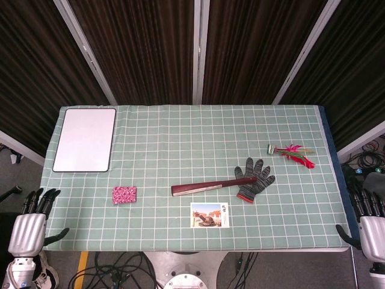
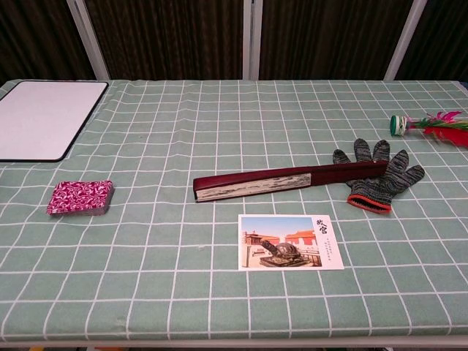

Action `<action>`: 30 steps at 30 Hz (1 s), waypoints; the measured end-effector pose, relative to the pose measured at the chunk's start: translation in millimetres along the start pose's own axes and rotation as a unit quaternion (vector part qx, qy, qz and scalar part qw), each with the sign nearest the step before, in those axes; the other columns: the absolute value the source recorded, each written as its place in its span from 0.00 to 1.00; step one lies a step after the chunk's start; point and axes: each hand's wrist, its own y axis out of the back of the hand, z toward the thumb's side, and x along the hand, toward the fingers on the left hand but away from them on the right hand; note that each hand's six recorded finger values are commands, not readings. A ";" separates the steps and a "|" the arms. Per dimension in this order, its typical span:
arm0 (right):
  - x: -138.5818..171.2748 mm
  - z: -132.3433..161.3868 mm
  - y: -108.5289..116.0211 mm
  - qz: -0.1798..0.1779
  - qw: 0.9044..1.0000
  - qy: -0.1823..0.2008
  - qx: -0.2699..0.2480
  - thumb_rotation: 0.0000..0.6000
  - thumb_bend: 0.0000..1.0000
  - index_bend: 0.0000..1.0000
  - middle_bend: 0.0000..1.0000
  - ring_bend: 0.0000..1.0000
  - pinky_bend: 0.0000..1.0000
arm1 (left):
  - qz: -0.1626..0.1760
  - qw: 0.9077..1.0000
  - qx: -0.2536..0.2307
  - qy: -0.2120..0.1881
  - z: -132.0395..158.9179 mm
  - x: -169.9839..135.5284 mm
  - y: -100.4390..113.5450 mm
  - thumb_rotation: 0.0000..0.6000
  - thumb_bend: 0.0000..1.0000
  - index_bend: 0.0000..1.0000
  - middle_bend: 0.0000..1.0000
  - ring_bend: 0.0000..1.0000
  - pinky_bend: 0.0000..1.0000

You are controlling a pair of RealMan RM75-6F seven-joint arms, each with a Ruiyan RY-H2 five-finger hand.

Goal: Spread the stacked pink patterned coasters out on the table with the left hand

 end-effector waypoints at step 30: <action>-5.3 1.0 2.5 -0.004 1.000 -0.002 -0.007 1.00 0.14 0.00 0.00 0.00 0.00 | -0.075 0.994 -0.011 -0.079 44.7 57.6 -20.7 1.00 0.08 0.19 0.18 0.04 0.08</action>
